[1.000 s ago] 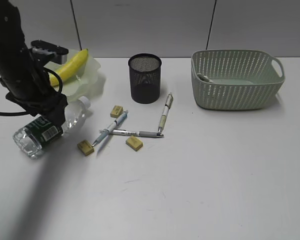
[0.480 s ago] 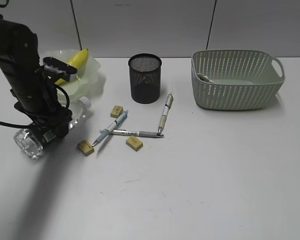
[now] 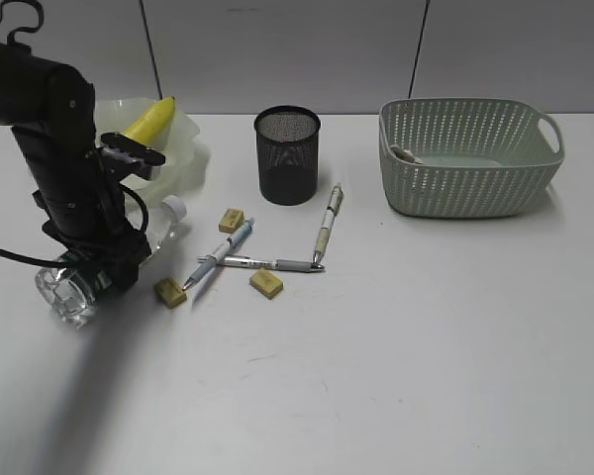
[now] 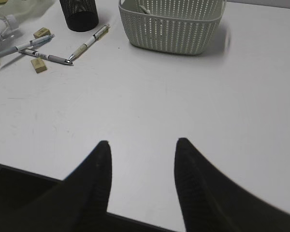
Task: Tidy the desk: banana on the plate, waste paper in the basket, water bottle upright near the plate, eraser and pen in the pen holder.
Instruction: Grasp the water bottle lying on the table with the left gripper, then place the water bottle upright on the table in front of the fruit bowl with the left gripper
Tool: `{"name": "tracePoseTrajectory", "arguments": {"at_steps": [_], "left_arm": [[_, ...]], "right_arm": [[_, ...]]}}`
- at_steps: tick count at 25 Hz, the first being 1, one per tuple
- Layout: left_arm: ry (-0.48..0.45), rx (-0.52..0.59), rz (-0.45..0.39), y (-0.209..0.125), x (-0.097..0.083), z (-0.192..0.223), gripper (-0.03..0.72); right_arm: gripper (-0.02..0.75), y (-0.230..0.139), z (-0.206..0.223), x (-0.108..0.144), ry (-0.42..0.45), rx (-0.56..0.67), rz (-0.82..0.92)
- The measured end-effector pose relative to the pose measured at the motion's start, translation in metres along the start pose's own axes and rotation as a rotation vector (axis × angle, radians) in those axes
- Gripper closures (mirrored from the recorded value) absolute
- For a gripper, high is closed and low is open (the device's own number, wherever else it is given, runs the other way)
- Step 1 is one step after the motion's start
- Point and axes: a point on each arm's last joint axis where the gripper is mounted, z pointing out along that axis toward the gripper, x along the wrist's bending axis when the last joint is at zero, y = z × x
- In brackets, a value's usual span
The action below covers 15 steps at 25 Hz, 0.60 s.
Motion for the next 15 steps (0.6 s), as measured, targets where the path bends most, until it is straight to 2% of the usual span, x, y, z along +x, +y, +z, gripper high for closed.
{"name": "tracePoseTrajectory", "arguments": {"at_steps": [4,7,15], "left_arm": [[-0.011,0.039,0.012,-0.003,-0.007,-0.005,0.204],[-0.021,0.019,0.001,-0.004,-0.009,-0.022,0.204],[-0.031,-0.216,-0.044,-0.015,-0.012,-0.107,0.204]], "right_arm": [[0.389,0.0,0.0,0.0,0.0,0.0,0.0],[0.389,0.0,0.0,0.0,0.0,0.0,0.0],[0.389,0.0,0.0,0.0,0.0,0.0,0.0]]}}
